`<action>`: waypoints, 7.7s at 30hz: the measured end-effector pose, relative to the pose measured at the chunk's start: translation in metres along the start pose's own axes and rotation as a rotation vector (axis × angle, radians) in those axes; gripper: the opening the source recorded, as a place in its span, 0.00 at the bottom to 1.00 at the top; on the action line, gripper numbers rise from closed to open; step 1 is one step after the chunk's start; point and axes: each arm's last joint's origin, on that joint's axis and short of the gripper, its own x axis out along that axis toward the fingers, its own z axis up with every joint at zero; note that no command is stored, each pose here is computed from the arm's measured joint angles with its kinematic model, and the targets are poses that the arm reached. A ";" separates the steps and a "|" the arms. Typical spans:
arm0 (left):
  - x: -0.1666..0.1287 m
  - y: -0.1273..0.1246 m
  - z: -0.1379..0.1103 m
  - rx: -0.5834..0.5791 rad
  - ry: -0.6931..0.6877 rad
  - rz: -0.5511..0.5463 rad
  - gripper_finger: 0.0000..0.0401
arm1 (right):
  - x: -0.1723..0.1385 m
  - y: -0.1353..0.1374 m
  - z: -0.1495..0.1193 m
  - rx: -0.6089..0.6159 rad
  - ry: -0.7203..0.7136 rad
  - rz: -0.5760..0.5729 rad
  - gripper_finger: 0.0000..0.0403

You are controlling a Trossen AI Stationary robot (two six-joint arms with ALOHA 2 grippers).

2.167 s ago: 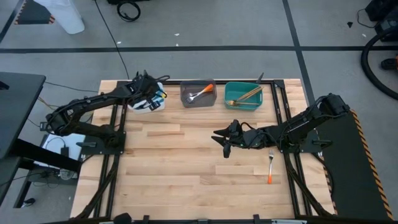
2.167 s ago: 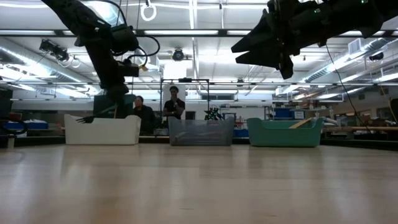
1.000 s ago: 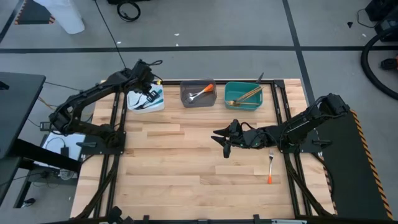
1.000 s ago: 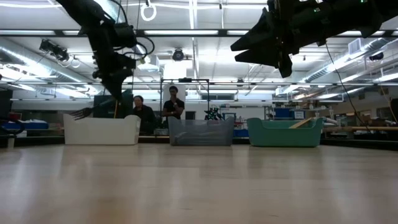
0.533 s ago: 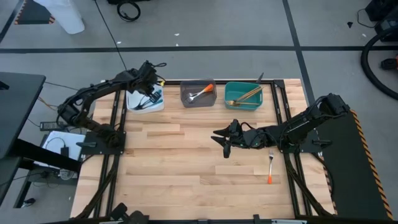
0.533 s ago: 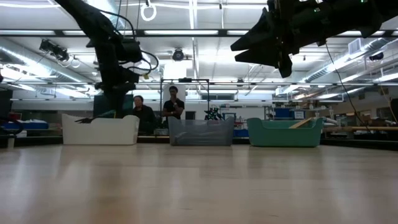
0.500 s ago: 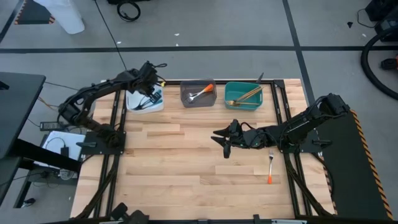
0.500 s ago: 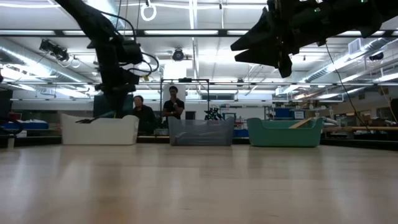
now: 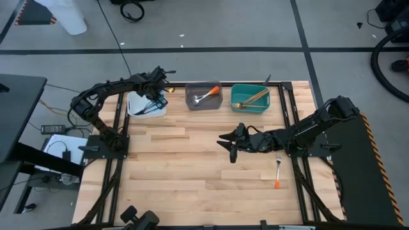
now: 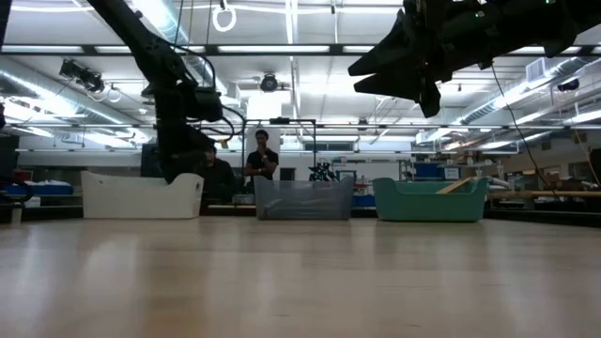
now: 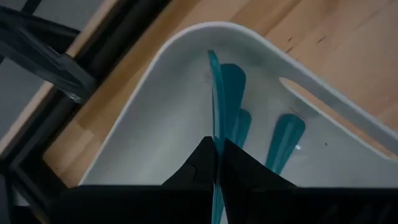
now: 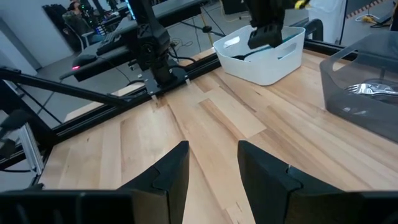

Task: Sort silverware by color (type)
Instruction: Put the blue fork into the white bin, then put the orange fork into the black bin

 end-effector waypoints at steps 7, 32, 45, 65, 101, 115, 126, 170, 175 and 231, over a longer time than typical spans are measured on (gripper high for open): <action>0.021 -0.004 0.002 0.018 0.048 -0.011 0.04 | 0.000 0.000 0.000 0.000 0.005 0.010 0.36; 0.022 -0.006 0.002 0.009 0.046 -0.024 0.34 | 0.000 0.001 0.000 0.001 0.009 0.023 0.36; 0.021 -0.007 0.000 -0.008 0.060 -0.027 0.51 | 0.000 0.001 0.000 0.005 0.004 0.026 0.36; -0.011 0.001 0.018 0.036 0.142 -0.041 0.52 | 0.000 0.001 0.000 0.004 0.005 0.026 0.36; -0.178 -0.005 -0.009 0.085 -0.272 -0.063 0.52 | -0.002 0.004 -0.002 0.005 0.027 0.058 0.36; -0.253 -0.024 -0.040 0.119 -0.729 -0.178 0.52 | -0.002 0.004 -0.002 0.005 0.024 0.053 0.36; -0.296 -0.028 -0.053 0.129 -1.066 -0.269 0.52 | -0.002 0.004 -0.002 -0.002 0.023 0.051 0.36; -0.256 -0.120 -0.085 0.309 -1.196 -0.567 0.52 | -0.059 0.009 0.093 0.072 0.269 -0.060 0.33; -0.233 -0.134 -0.092 0.340 -1.218 -0.585 0.52 | -0.065 0.012 0.108 0.119 0.342 -0.106 0.33; -0.212 -0.143 -0.098 0.479 -1.325 -0.490 0.52 | -0.084 -0.015 -0.027 0.517 1.462 -0.851 0.31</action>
